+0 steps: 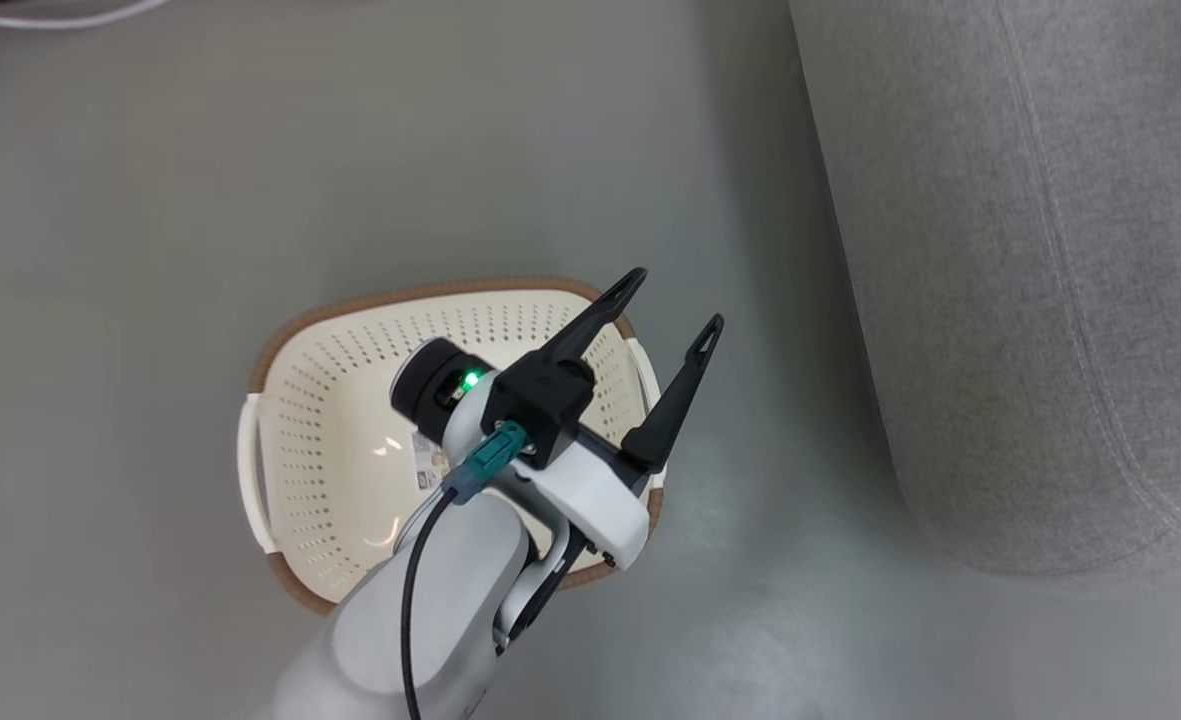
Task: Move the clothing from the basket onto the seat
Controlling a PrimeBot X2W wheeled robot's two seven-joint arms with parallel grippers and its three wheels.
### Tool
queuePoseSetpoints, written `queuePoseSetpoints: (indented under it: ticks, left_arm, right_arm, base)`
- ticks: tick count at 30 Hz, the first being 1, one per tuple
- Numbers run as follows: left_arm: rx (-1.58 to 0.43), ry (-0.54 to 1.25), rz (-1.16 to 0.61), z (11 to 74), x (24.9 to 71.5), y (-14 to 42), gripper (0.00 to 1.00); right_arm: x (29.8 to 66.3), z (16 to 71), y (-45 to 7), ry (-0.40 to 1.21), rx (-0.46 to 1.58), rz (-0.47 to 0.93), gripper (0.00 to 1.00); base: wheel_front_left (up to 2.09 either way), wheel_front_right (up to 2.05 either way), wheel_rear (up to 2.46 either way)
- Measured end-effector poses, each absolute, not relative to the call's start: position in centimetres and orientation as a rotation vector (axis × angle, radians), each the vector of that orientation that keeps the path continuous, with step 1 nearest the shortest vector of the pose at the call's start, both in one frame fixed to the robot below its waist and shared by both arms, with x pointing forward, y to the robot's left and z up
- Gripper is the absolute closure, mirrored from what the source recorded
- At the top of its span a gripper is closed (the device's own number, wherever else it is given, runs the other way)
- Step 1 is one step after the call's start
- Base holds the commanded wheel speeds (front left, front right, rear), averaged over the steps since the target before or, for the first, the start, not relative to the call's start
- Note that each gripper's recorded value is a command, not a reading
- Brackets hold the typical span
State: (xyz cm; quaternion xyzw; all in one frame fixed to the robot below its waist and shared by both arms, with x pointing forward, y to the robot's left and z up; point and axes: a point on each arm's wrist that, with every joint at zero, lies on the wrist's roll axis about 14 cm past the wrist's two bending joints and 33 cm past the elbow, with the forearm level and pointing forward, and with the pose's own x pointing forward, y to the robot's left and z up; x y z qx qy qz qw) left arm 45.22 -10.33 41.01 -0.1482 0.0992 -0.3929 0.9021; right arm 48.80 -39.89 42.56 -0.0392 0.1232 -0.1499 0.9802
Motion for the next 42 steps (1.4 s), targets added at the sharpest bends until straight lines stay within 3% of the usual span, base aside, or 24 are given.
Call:
queuePoseSetpoints:
  ticks: [21, 31, 42]
  left_arm:
    - [-0.217, 0.076, -0.289, 46.4, 45.3, 6.2, 0.0]
    - [-0.156, -0.001, -0.028, 48.7, 42.6, 15.1, 0.0]
    - [-0.138, 0.022, 0.086, 47.6, 37.9, 19.0, 0.0]
  right_arm:
    - [52.0, 52.5, -21.9, -0.078, 0.09, 0.119, 0.0]
    - [48.5, 53.3, -16.7, -0.1, 0.164, 0.199, 0.0]
    - [43.2, 50.6, -16.5, -0.034, 0.189, 0.164, 0.0]
  base:
    - [0.0, 0.0, 0.0]
    - [0.0, 0.0, 0.0]
    - [0.0, 0.0, 0.0]
